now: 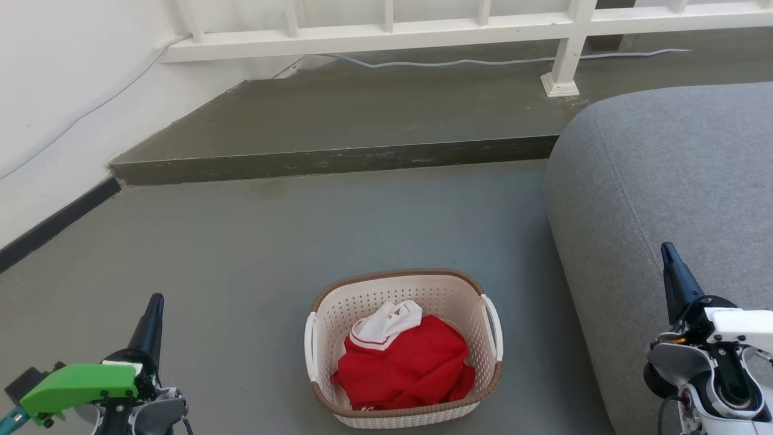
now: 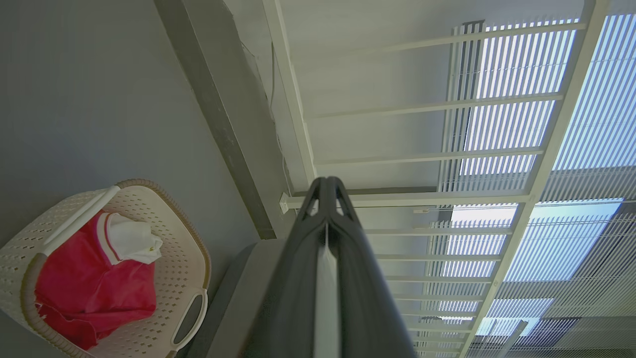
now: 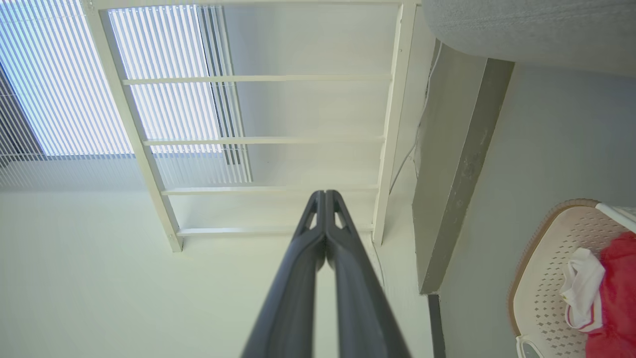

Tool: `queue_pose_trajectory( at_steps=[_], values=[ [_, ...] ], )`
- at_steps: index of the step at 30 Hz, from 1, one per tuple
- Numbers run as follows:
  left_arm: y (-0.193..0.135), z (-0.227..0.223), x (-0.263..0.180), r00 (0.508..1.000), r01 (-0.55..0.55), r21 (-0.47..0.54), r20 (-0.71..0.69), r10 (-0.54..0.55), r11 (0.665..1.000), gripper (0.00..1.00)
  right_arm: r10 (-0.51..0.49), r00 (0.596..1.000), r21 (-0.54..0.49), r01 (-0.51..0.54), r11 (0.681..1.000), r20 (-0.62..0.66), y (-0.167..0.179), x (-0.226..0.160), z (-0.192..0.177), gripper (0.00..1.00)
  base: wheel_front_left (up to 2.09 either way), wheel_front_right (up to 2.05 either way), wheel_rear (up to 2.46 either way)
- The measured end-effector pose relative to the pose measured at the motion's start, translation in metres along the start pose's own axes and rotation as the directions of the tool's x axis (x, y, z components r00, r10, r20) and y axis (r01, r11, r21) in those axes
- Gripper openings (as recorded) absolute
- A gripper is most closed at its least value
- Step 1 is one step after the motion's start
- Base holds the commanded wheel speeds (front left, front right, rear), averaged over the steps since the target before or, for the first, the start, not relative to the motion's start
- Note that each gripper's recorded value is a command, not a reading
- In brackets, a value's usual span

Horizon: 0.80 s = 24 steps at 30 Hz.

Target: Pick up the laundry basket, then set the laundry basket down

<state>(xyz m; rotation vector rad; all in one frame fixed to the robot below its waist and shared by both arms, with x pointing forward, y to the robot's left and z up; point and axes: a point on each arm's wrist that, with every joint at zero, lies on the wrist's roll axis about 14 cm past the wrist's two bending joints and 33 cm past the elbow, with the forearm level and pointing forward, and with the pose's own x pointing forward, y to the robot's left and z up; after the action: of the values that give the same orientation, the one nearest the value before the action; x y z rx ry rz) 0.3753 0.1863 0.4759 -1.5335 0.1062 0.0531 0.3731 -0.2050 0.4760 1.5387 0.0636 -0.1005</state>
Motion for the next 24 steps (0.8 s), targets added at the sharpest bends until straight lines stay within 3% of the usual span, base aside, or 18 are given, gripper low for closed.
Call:
queue_pose_trajectory(
  at_steps=[4, 24],
  values=[
    [-0.0009, 0.0038, -0.0005, 1.0, 0.006, -0.04, 0.01, -0.006, 0.999, 0.0, 0.001, 1.0, 0.032, -0.001, 0.999, 0.005, -0.0002, -0.0001, 0.0016, 0.0, 0.0, 0.0, 0.0],
    [-0.001, 0.0036, -0.0004, 1.0, 0.007, -0.041, 0.01, -0.006, 0.999, 0.0, 0.001, 1.0, 0.033, -0.001, 0.999, 0.006, -0.0002, -0.0001, 0.0019, 0.0, 0.0, 0.0, 0.0]
  ],
)
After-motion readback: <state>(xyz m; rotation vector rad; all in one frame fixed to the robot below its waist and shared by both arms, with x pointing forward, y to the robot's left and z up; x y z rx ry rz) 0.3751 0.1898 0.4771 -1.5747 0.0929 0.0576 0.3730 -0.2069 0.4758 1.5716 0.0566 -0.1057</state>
